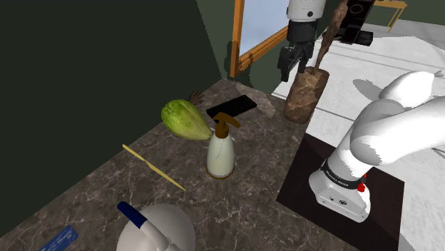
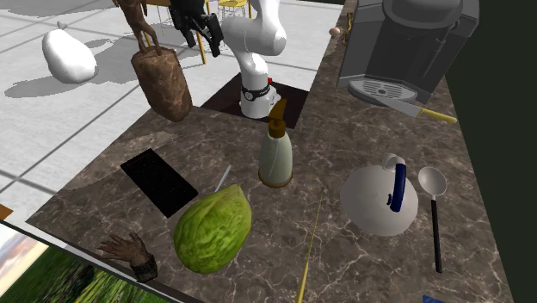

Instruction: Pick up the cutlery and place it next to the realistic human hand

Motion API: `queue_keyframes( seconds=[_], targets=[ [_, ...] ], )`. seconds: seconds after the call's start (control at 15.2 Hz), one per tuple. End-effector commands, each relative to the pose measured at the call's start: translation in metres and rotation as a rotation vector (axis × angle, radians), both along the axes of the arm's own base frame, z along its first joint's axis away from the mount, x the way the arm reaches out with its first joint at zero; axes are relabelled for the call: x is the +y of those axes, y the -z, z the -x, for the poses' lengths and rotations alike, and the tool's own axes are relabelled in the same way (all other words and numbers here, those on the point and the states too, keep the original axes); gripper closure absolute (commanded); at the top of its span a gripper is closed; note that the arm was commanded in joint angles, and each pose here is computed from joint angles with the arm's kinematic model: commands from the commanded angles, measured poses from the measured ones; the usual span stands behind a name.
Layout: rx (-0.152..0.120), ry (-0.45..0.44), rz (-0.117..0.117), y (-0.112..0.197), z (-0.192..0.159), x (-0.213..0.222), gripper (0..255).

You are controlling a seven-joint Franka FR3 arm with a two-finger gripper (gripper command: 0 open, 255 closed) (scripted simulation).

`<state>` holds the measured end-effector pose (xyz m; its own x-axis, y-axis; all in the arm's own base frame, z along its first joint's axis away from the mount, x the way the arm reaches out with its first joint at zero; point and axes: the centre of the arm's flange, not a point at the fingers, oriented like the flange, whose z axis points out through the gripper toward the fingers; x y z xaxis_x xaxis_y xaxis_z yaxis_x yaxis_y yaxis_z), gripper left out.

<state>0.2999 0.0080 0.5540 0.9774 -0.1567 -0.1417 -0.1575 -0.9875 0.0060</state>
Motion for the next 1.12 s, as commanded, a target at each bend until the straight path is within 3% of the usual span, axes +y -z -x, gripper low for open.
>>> queue_keyframes(
  seconds=[0.0, 1.06],
  targets=[
    [0.0, 0.0, 0.0, 0.0, 0.0, 0.0, 0],
    [-0.017, -0.11, 0.015, 0.09, -0.105, 0.162, 0]
  ],
)
